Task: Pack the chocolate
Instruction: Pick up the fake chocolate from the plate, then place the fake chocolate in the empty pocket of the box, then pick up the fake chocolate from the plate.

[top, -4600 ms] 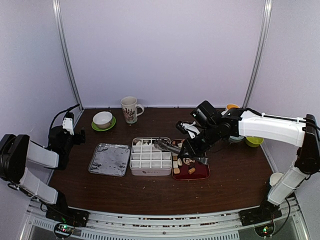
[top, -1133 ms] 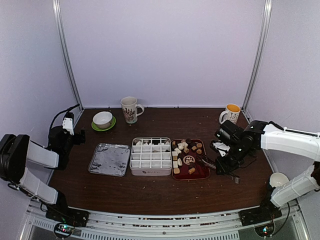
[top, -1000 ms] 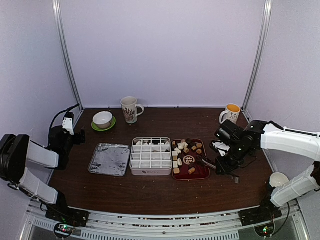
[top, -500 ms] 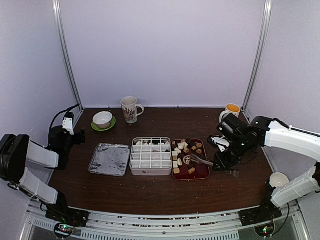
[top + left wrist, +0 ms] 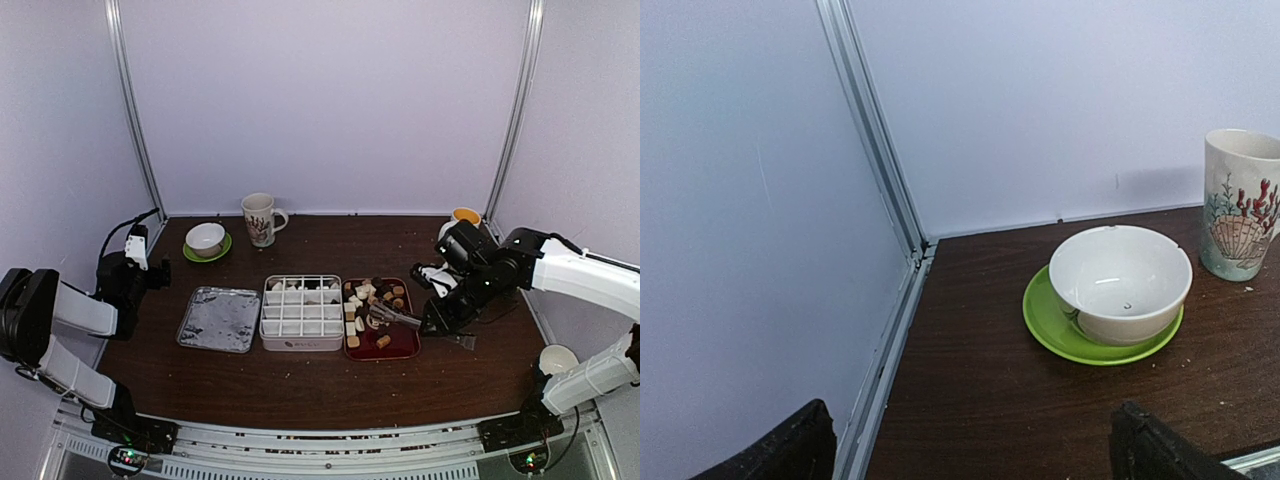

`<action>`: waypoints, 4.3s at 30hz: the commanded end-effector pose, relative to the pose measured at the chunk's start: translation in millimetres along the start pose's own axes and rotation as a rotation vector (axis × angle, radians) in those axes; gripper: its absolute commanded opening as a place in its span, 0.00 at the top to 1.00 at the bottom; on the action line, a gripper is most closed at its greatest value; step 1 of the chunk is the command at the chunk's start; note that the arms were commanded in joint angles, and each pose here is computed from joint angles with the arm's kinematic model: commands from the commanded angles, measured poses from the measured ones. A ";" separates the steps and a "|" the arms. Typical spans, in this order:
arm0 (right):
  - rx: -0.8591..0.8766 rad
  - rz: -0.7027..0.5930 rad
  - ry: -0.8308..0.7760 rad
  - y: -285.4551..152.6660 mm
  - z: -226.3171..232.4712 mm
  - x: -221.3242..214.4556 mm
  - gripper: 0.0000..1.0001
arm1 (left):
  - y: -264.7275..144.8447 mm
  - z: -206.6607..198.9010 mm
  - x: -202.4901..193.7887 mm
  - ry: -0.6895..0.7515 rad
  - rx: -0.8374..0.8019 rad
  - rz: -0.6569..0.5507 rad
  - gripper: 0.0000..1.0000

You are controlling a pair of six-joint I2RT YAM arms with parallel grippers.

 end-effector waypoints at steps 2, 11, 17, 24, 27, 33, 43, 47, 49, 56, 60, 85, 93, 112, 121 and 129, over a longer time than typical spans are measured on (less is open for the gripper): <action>0.104 -0.089 -0.034 -16.0 17.6 17.1 0.75 | -0.2 3.7 4.9 -0.013 0.014 -0.036 0.02; 0.223 -0.172 -0.042 -13.8 48.1 55.1 0.76 | -0.3 3.9 4.5 -0.012 0.015 -0.035 0.02; 0.214 -0.164 -0.052 0.0 55.9 70.4 0.77 | -0.3 3.5 4.6 -0.012 0.014 -0.036 0.02; 0.290 -0.162 -0.102 8.3 82.1 80.4 0.77 | -0.3 3.8 4.6 -0.012 0.014 -0.036 0.02; 0.302 -0.156 -0.107 18.0 89.5 83.7 0.77 | -0.4 4.0 4.8 -0.012 0.015 -0.036 0.02; 0.327 -0.138 -0.102 35.5 103.5 92.3 0.78 | -0.3 3.4 4.6 -0.012 0.013 -0.035 0.02; 0.334 -0.122 -0.127 55.6 121.1 100.2 0.76 | -0.3 4.0 4.6 -0.012 0.015 -0.035 0.02; 0.317 -0.122 -0.125 60.7 120.0 101.5 0.75 | -0.3 3.8 4.5 -0.012 0.015 -0.035 0.02; 0.311 -0.120 -0.127 62.7 119.6 101.3 0.75 | -0.4 3.6 4.9 -0.012 0.014 -0.037 0.02; 0.293 -0.122 -0.130 64.2 117.5 100.9 0.71 | -0.3 3.7 4.6 -0.012 0.014 -0.036 0.02; 0.284 -0.125 -0.131 64.5 116.7 101.0 0.71 | -0.3 3.8 4.5 -0.012 0.014 -0.035 0.02; 0.185 -0.180 -0.169 32.5 103.4 96.5 0.63 | -0.3 3.9 4.6 -0.012 0.015 -0.036 0.02; 0.051 -0.126 -0.191 10.0 63.1 48.4 0.64 | -0.3 3.5 4.7 -0.012 0.014 -0.036 0.02; -0.132 0.087 -0.123 -9.5 3.0 -35.6 0.61 | -0.3 3.6 5.1 -0.012 0.014 -0.037 0.02; -0.100 0.120 -0.094 4.2 2.0 -43.9 0.58 | -0.3 3.5 4.7 -0.012 0.014 -0.036 0.02; -0.116 0.126 -0.090 11.9 2.1 -40.1 0.59 | -0.3 3.6 4.7 -0.012 0.014 -0.036 0.02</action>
Point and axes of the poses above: each gripper's point midway between its finger pads, its own y axis out along the fingers, its own z axis along the line the jaws close on, x = y × z, the point moved 6 cm from there along -y, back along the fingers, and after that the axes turned 9 degrees about y, right-handed, at the moved point
